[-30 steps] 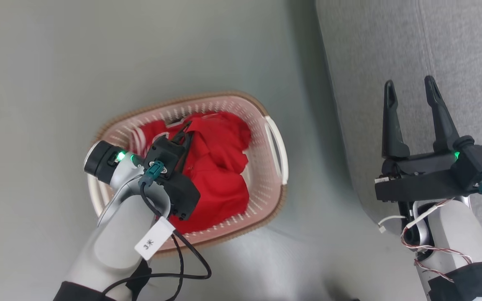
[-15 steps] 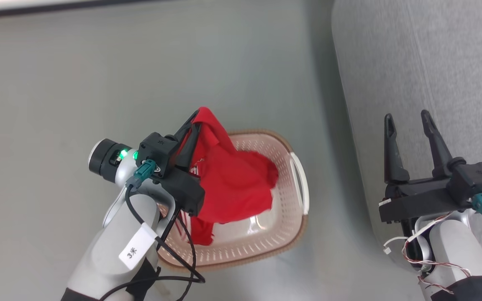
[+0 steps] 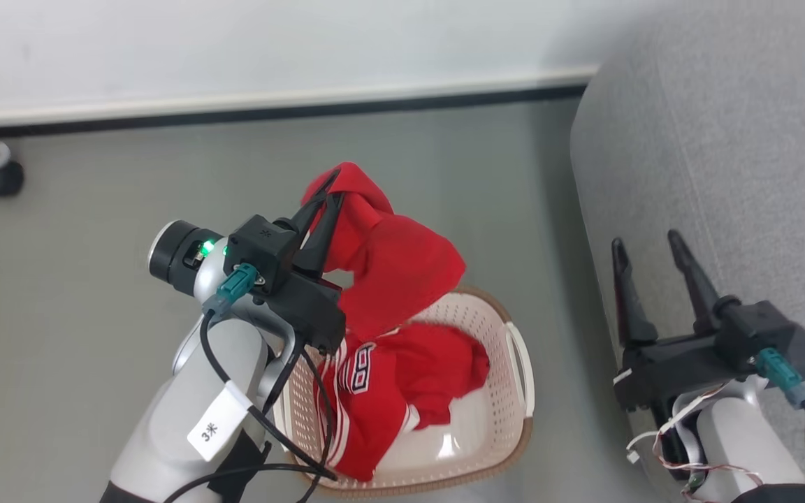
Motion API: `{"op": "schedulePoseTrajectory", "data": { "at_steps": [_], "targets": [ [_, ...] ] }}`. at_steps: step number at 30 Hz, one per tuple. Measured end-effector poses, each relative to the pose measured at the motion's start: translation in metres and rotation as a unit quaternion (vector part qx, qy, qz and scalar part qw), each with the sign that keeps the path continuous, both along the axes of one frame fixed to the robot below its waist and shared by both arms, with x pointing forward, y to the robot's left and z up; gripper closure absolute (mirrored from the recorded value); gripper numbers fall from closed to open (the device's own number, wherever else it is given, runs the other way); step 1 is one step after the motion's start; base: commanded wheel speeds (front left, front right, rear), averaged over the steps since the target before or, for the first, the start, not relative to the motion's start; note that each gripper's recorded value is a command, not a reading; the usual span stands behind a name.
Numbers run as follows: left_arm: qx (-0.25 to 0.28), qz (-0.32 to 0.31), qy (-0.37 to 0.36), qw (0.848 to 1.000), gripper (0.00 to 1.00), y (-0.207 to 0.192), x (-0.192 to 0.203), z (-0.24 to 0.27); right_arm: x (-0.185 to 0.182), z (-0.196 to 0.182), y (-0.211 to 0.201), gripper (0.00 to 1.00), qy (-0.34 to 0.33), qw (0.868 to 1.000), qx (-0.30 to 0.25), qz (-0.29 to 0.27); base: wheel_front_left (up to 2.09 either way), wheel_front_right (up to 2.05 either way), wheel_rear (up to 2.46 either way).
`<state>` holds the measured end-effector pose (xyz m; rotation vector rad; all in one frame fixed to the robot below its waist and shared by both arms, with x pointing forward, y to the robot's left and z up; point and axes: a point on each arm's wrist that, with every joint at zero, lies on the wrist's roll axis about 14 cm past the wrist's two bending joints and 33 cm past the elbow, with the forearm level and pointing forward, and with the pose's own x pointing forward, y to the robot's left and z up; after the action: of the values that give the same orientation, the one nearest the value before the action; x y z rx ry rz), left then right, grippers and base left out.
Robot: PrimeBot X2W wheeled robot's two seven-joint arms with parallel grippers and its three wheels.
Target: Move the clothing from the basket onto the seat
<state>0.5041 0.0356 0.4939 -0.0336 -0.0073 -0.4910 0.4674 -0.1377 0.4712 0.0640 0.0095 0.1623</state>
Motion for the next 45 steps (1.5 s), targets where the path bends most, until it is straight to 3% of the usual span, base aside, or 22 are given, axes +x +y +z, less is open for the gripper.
{"op": "schedulePoseTrajectory", "data": {
  "at_steps": [14, 24, 35, 45],
  "targets": [
    [0.005, 0.001, -0.081, 0.997, 1.00, 0.008, -0.026, 0.075, -0.033, 0.033, 0.028, 0.00, -0.029, 0.998, -0.002, 0.050, 0.00, 0.00, 0.00],
    [-0.001, -0.003, -0.094, 0.996, 1.00, 0.006, -0.061, 0.094, -0.074, 0.039, 0.065, 0.00, -0.032, 0.993, -0.009, 0.117, 0.00, 0.00, 0.00],
    [-0.003, -0.039, -0.135, 0.990, 1.00, -0.016, -0.102, 0.125, -0.106, 0.054, 0.108, 0.00, -0.057, 0.979, -0.039, 0.192, 0.00, 0.00, 0.00],
    [-0.009, -0.055, -0.138, 0.989, 1.00, -0.024, -0.115, 0.134, -0.109, 0.063, 0.157, 0.00, -0.069, 0.955, -0.076, 0.277, 0.00, 0.00, 0.00]
  ]
}}
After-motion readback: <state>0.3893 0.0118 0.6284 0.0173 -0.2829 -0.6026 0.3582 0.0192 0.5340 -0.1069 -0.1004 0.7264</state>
